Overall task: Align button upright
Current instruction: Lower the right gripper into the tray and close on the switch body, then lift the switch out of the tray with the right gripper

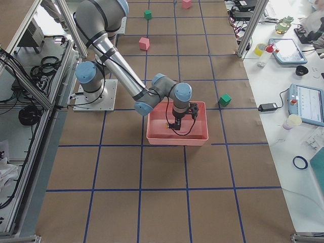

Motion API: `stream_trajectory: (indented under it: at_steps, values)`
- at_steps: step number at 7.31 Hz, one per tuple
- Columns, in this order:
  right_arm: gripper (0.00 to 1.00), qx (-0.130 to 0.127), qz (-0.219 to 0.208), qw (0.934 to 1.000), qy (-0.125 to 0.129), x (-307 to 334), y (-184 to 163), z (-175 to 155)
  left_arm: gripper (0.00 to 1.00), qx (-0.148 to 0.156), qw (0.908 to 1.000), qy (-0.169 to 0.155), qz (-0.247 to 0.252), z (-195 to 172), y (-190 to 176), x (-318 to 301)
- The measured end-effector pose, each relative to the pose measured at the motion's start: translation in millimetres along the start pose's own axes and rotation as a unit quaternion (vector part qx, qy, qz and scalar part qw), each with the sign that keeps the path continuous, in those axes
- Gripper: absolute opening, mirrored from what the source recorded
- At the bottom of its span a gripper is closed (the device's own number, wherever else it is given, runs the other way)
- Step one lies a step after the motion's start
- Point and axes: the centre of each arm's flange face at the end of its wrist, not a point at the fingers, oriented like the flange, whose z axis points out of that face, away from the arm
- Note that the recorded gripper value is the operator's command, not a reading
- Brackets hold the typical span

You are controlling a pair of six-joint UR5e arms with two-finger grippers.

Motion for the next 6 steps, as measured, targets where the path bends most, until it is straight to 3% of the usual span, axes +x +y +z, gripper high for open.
stream_trajectory:
  at_steps: [1,4,6]
  values:
    - [0.43,-0.003,0.0,1.0,0.001,0,1,1,1.0,0.0,1.0,0.0,0.001,0,-1,0]
    - [0.0,-0.013,-0.002,0.9999,0.004,1,2,2,1.0,0.009,1.0,0.001,0.0,5,-11,-3]
    - [0.0,-0.017,-0.002,0.9998,0.012,3,3,0,1.0,0.017,0.9999,0.001,-0.001,8,-18,-4]
